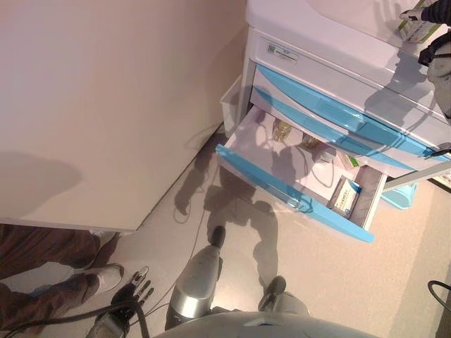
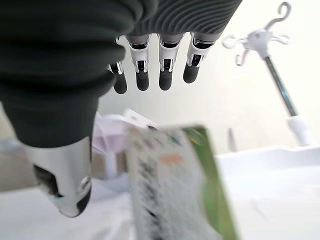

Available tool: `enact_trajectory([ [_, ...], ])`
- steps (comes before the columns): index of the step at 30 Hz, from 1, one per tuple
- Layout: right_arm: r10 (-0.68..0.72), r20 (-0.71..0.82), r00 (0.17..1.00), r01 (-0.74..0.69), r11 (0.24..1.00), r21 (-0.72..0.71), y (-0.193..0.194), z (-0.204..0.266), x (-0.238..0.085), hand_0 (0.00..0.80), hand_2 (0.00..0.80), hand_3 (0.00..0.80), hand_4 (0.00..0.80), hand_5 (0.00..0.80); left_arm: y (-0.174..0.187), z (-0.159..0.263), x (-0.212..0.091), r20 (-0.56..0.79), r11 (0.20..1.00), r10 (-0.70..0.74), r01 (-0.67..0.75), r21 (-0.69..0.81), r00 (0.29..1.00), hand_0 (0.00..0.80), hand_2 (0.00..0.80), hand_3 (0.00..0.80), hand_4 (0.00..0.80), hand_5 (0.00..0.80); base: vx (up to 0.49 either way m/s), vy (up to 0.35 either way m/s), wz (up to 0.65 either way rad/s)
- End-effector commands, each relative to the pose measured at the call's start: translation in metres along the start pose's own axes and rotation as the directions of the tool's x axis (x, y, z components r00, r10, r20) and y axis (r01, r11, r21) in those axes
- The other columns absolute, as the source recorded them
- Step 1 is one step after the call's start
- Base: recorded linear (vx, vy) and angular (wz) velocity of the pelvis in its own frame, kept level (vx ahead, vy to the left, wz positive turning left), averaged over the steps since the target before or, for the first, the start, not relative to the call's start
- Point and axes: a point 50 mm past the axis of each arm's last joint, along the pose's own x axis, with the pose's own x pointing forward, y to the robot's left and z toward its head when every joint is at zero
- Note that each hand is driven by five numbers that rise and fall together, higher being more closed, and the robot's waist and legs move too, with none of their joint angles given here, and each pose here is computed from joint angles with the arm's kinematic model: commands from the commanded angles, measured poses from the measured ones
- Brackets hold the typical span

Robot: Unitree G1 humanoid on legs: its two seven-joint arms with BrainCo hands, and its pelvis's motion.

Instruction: Open the drawer and pick up the medicine

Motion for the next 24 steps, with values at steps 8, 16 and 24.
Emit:
enact_trajectory([
  [8, -0.286, 0.159, 0.945, 0.259, 0.951, 0.171, -0.075, 0.046, 0.008, 0.000, 0.000, 0.000, 0.000, 0.000, 0.019, -0.014, -0.012, -0.021, 0.999, 0.030, -0.030, 0.035, 0.999, 0.000, 0.000, 0.000, 0.000, 0.000, -0.009, -0.021, -0.09],
  [16, -0.355, 0.184, 0.917, 0.276, 0.894, 0.352, -0.093, 0.054, -0.010, 0.000, 0.000, 0.000, 0.000, 0.000, 0.016, -0.014, -0.011, -0.003, 0.998, 0.016, -0.016, 0.063, 1.000, 0.000, 0.000, 0.000, 0.000, 0.000, -0.009, -0.036, -0.15],
  [24, -0.296, 0.203, 0.933, 0.158, 0.847, 0.508, -0.094, 0.052, -0.030, 0.000, 0.000, 0.000, 0.000, 0.000, 0.003, -0.003, -0.007, 0.042, 0.990, -0.043, 0.037, 0.138, 0.998, 0.000, 0.000, 0.000, 0.000, 0.000, -0.012, -0.039, -0.09],
])
